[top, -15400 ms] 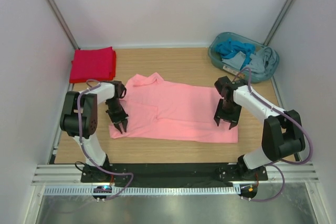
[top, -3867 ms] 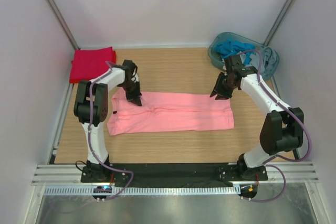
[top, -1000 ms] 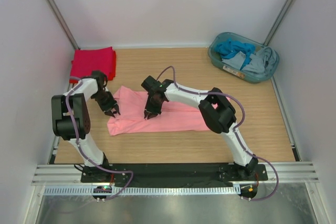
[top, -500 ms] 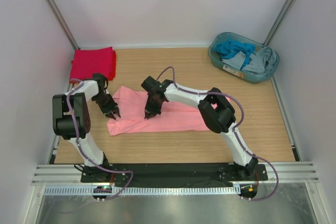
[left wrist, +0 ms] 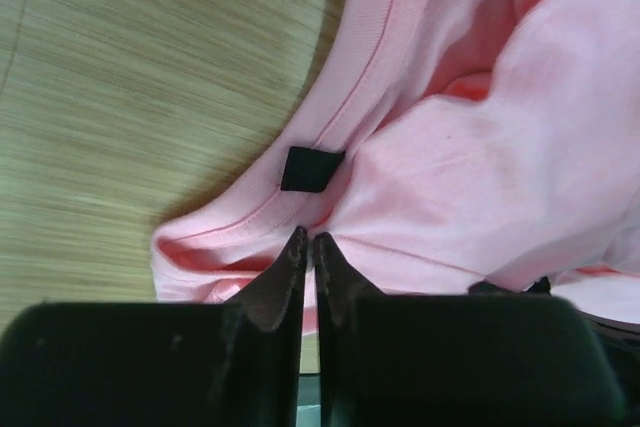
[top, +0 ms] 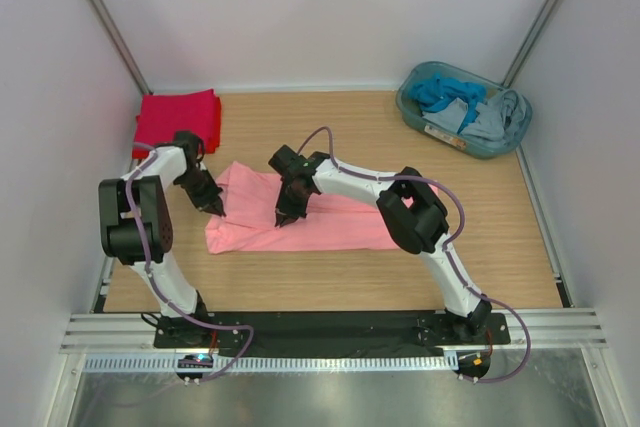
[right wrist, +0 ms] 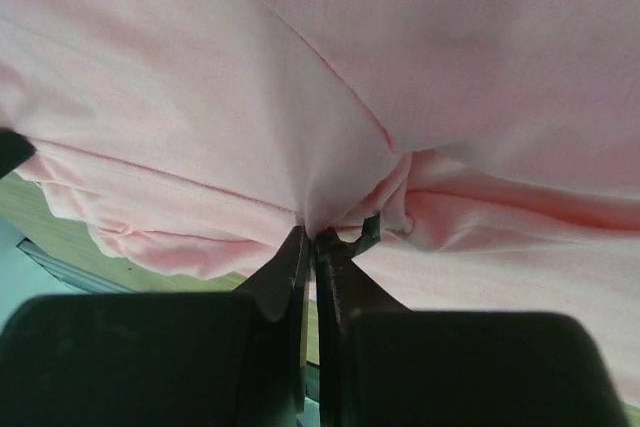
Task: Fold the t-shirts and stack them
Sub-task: Fold the tshirt
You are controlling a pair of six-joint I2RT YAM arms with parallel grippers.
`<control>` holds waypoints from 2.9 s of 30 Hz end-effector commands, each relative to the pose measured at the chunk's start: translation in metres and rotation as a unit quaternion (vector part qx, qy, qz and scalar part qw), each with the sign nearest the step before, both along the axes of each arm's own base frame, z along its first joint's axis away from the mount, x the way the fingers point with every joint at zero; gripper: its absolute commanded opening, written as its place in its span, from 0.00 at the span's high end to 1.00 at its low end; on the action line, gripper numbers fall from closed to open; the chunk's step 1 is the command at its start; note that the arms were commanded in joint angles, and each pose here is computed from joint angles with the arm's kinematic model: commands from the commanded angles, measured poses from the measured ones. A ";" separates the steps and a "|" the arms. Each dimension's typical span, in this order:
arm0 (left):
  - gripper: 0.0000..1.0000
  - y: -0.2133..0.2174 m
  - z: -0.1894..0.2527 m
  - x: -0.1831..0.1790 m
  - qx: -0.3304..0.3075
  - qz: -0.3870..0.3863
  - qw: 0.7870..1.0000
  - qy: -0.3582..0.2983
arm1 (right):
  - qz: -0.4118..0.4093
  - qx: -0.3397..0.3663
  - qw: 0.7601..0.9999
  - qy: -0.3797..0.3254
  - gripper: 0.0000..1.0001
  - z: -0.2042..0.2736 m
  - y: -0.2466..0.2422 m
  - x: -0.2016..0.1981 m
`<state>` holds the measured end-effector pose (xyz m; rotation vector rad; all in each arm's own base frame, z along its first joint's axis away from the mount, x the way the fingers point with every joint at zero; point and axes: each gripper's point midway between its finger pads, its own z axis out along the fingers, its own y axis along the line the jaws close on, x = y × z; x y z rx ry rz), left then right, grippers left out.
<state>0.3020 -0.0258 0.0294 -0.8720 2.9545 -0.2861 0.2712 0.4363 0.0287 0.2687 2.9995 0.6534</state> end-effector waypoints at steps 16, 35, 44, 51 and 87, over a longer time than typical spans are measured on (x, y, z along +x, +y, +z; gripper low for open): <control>0.87 0.010 0.009 0.003 0.024 0.003 1.000 -0.005 | 0.014 0.025 0.999 -0.023 0.97 0.022 0.012 0.006; 0.99 0.004 -0.005 0.006 0.008 0.000 1.000 -0.021 | 0.015 0.022 1.000 -0.017 0.97 0.017 0.011 0.005; 1.00 0.003 0.015 0.011 0.005 0.009 1.000 -0.026 | 0.017 0.021 0.999 -0.018 0.97 0.021 0.010 0.004; 1.00 0.002 0.036 0.005 0.004 0.021 1.000 -0.023 | 0.018 0.019 0.999 -0.030 0.99 0.029 0.006 0.006; 1.00 -0.011 0.034 -0.087 0.001 0.026 0.996 0.090 | 0.035 -0.003 0.999 -0.035 0.99 0.034 -0.022 -0.010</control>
